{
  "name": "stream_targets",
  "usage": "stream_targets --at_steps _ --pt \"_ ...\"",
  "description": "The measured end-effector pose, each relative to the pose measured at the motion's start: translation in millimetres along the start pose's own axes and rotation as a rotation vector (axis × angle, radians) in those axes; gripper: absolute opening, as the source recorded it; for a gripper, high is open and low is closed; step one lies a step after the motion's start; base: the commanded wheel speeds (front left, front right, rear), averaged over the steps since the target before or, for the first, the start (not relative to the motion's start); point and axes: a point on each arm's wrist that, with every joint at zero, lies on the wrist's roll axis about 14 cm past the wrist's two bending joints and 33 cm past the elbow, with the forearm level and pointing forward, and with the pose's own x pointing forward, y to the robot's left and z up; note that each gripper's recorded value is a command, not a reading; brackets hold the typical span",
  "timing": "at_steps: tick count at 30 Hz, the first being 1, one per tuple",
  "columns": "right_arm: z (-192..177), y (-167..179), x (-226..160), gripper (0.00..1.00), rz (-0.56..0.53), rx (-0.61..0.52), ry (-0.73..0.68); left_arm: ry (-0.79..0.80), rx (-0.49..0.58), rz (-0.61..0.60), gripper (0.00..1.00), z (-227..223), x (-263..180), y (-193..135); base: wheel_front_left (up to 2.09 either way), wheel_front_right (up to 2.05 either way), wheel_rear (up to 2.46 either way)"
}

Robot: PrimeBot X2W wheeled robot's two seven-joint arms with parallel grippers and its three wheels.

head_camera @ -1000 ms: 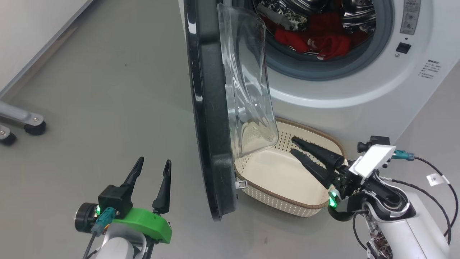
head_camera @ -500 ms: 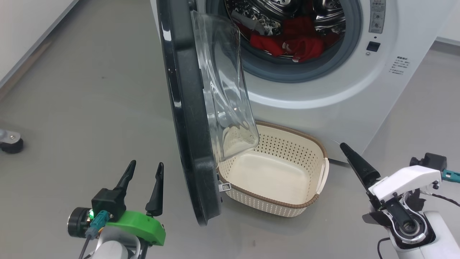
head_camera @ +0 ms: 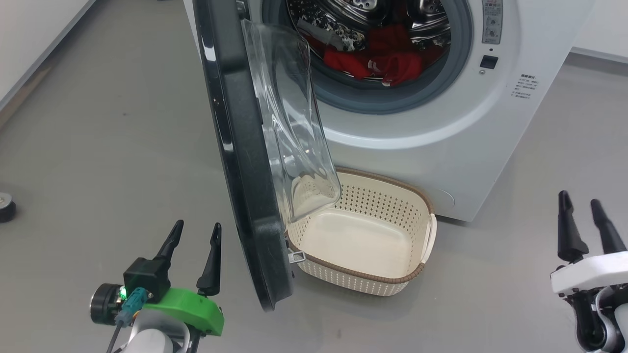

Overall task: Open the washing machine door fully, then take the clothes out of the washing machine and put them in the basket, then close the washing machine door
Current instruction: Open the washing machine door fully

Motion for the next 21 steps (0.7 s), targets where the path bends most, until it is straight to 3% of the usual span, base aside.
stream_targets --at_steps 5,10,16,21 --pt "32.3 -5.1 -4.2 1.00 -0.026 -0.214 -0.157 -0.002 0.005 -0.003 1.00 0.5 0.1 -0.4 0.00 0.00 0.00" --pt "26.2 -1.8 -10.6 1.00 -0.033 -0.334 -0.138 0.000 0.004 -0.004 1.00 -0.1 0.0 -0.6 0.00 0.00 0.00" --pt "0.9 0.8 -25.3 1.00 -0.045 -0.399 -0.075 0.003 0.005 -0.008 1.00 -1.2 0.0 -1.7 0.00 0.00 0.00" --pt "-19.5 5.9 -37.9 1.00 -0.051 -0.388 -0.033 0.004 0.005 -0.006 1.00 -1.9 -0.8 -0.9 0.00 0.00 0.00"
